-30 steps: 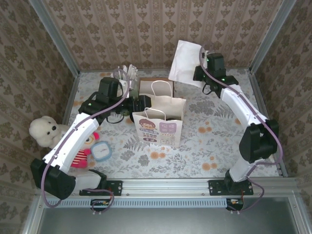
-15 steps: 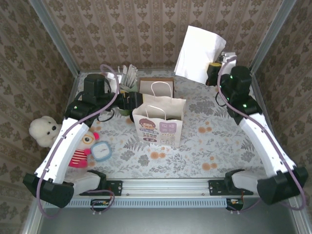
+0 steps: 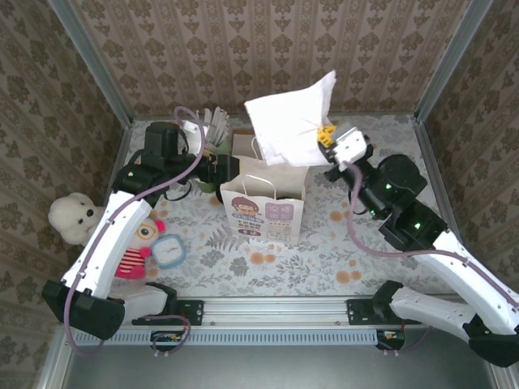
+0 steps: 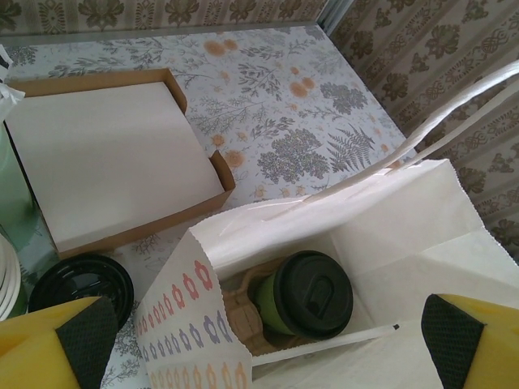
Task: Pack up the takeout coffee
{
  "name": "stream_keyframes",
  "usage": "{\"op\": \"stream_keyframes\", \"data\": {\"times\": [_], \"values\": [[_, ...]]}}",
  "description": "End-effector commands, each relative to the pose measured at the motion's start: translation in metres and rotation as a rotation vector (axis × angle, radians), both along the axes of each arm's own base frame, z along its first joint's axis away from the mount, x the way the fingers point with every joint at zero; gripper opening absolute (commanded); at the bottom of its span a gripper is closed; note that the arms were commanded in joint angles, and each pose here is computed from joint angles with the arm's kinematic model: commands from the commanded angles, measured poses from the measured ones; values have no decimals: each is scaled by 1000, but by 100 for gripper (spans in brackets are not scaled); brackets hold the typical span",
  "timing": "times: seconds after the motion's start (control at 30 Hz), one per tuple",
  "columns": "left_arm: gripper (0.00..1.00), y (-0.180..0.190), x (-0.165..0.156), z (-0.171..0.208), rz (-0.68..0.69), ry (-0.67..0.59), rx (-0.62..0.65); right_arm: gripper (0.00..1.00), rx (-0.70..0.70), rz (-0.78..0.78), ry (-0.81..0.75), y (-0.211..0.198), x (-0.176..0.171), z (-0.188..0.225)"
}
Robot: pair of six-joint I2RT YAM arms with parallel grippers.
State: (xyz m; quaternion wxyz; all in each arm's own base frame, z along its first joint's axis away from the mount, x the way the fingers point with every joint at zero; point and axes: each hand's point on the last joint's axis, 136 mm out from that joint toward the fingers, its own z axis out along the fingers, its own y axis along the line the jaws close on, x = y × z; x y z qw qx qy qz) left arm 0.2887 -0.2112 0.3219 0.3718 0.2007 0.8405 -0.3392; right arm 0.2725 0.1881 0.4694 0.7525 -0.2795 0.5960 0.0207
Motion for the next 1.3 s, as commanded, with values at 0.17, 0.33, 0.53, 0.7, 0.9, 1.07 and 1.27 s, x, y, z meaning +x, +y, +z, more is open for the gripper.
{"op": "stream_keyframes", "data": {"times": [0.17,0.33,0.53,0.7,0.9,1.07,1.27], "values": [[100,9,-14,6,-30,-56,3,0,-551,-251,-187,38,11,-8],[100,8,-41,23,-159,-120,-71,0,-654,-158,-191,59,2,-28],[100,5,-63,41,-307,-271,-76,0,-760,-158,-191,68,0,-42],[82,7,-51,66,-295,-468,-38,0,-808,-95,-146,71,-5,-60],[27,11,-43,61,-298,-536,43,0,-851,21,-66,69,-19,-79],[7,6,-37,53,-308,-505,34,0,-876,115,59,68,-27,-97],[0,6,-28,47,-277,-500,23,0,-732,264,304,60,-27,-113]]}}
